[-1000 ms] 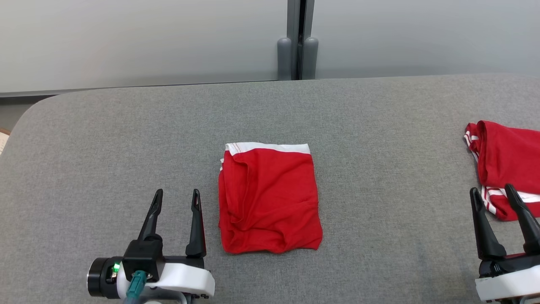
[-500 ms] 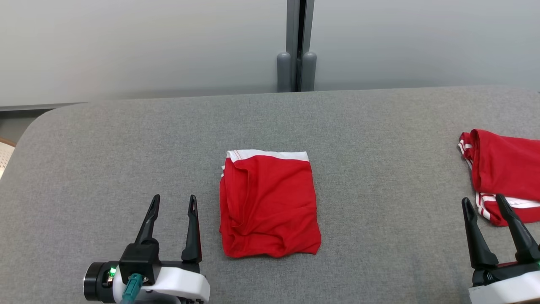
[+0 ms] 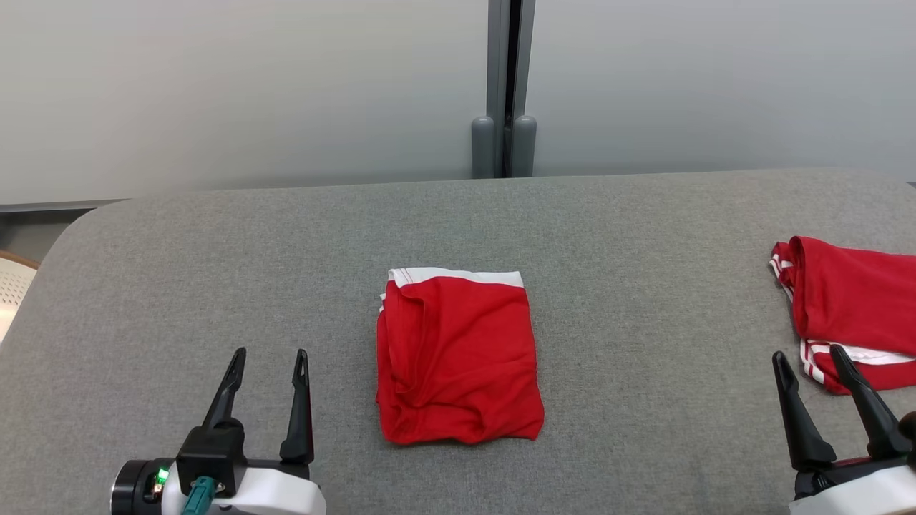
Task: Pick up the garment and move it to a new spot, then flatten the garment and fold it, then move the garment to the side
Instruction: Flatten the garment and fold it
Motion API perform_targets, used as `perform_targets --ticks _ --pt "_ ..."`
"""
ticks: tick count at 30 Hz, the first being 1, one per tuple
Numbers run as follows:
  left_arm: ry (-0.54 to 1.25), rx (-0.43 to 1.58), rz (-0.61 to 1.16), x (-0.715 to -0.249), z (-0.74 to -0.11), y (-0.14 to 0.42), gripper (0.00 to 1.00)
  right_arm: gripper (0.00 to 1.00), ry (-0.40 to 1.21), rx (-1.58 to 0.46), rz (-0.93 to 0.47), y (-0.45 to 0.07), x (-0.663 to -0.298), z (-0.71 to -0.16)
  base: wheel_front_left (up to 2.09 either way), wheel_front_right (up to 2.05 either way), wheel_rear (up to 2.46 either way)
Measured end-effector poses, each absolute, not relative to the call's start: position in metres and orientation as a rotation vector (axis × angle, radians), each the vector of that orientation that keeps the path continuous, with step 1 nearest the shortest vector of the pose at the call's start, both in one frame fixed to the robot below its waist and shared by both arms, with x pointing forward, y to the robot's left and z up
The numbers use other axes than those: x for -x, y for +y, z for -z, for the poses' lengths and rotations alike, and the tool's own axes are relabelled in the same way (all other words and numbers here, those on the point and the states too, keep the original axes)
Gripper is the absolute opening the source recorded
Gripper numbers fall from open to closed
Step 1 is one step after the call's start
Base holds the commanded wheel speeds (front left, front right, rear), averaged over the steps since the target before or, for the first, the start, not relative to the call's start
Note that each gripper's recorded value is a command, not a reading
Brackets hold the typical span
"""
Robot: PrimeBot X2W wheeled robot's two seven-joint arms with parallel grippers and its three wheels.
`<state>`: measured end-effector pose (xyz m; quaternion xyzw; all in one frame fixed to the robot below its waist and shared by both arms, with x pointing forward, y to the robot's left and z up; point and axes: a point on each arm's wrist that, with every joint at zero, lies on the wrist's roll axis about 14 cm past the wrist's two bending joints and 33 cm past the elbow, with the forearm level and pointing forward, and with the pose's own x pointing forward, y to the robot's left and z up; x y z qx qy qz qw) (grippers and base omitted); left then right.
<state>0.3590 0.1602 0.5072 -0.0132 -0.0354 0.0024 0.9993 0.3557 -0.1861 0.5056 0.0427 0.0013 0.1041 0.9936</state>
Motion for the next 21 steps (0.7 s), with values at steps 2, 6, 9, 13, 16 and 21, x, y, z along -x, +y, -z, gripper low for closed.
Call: perform_targets --ticks 2,6,9,13,16,21 --pt "-0.066 0.022 -0.007 -0.3574 -0.5059 0.1616 1.00 1.00 0.005 -0.083 -0.204 -0.1866 -0.3553 -0.5067 0.00 0.00 0.00" --pt "-0.066 0.016 -0.010 -0.3571 -0.5076 0.1633 1.00 1.00 0.006 -0.086 -0.197 -0.1871 -0.3537 -0.5086 0.00 0.00 0.00" --pt "-0.067 0.021 -0.010 -0.3568 -0.5081 0.1636 1.00 1.00 0.004 -0.088 -0.193 -0.1866 -0.3525 -0.5096 0.00 0.00 0.00" --pt "-0.068 0.022 -0.009 -0.3563 -0.5086 0.1636 1.00 1.00 0.003 -0.093 -0.189 -0.1867 -0.3518 -0.5108 0.00 0.00 0.00" --pt "-0.063 0.025 -0.008 -0.3561 -0.5081 0.1634 1.00 1.00 0.005 -0.096 -0.188 -0.1867 -0.3516 -0.5111 0.00 0.00 0.00" --pt "-0.059 0.030 -0.005 -0.3560 -0.5075 0.1625 1.00 1.00 0.005 -0.099 -0.184 -0.1871 -0.3511 -0.5114 0.00 0.00 0.00"
